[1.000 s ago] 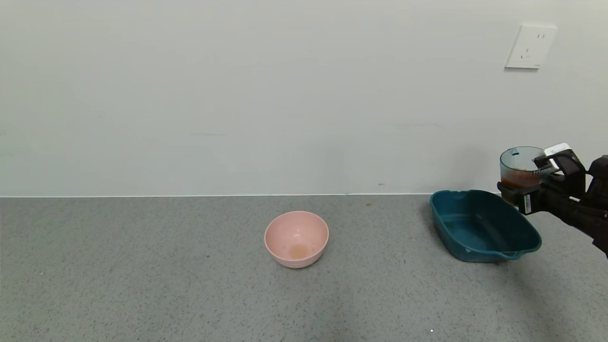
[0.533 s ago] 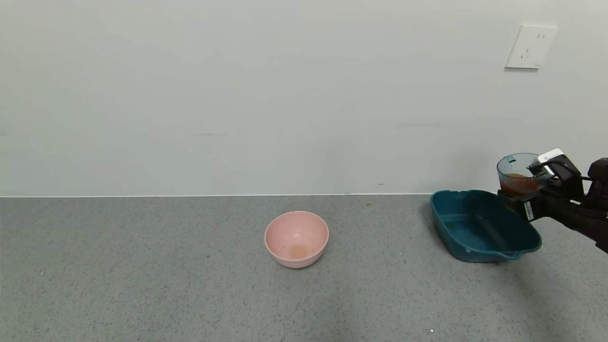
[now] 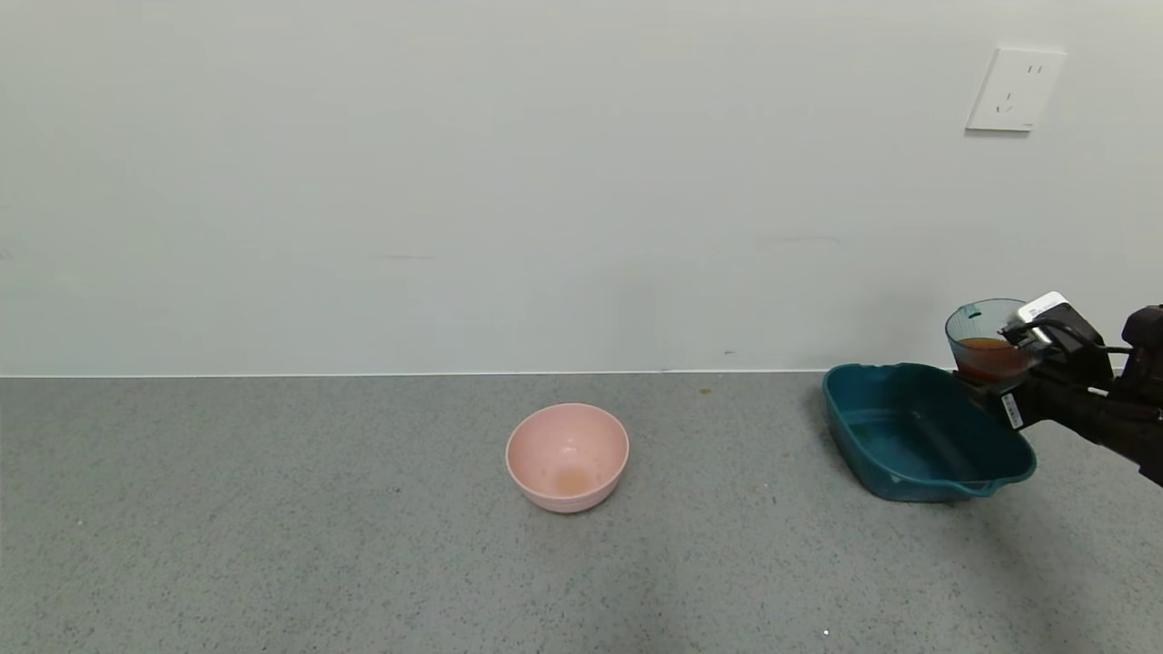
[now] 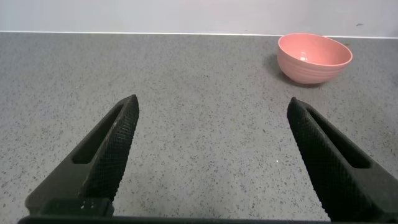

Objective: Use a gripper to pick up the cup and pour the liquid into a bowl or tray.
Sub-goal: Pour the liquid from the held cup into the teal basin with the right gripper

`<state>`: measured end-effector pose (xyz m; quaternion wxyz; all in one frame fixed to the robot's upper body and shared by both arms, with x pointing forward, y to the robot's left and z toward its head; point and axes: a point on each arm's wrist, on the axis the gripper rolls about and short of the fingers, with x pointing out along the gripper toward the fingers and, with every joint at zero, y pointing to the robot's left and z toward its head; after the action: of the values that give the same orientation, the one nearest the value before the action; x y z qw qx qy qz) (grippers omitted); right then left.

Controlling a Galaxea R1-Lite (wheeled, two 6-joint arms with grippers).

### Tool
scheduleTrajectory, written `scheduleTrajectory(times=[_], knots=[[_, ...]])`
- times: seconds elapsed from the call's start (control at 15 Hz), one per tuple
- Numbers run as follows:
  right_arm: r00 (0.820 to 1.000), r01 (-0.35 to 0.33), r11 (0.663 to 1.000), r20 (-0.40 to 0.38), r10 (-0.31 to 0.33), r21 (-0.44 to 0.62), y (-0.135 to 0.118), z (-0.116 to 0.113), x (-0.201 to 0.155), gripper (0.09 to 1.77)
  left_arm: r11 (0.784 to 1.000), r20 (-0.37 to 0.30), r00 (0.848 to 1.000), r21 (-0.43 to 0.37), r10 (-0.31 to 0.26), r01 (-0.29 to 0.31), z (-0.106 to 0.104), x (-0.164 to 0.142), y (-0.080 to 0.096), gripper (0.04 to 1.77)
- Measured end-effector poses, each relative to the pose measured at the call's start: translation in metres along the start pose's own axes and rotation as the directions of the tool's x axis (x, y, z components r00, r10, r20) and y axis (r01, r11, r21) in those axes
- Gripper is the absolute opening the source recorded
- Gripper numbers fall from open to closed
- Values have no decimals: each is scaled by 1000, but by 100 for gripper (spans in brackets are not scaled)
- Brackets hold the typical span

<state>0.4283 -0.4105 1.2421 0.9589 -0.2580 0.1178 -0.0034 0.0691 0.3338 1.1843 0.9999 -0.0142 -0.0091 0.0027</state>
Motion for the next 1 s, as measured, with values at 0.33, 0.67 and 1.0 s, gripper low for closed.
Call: scheduleTrajectory(times=[0.33, 0.67, 1.0], knots=[[1000, -10, 998, -29, 8, -54, 2, -3, 0, 133, 1000, 0, 1000, 0, 0, 0, 0, 0, 0, 172], [999, 16, 990, -46, -22, -141, 1, -3, 1, 133, 1000, 0, 1000, 0, 0, 0, 0, 0, 0, 172], [999, 23, 976, -36, -32, -217, -1, -1, 2, 133, 1000, 0, 1000, 0, 0, 0, 0, 0, 0, 172]])
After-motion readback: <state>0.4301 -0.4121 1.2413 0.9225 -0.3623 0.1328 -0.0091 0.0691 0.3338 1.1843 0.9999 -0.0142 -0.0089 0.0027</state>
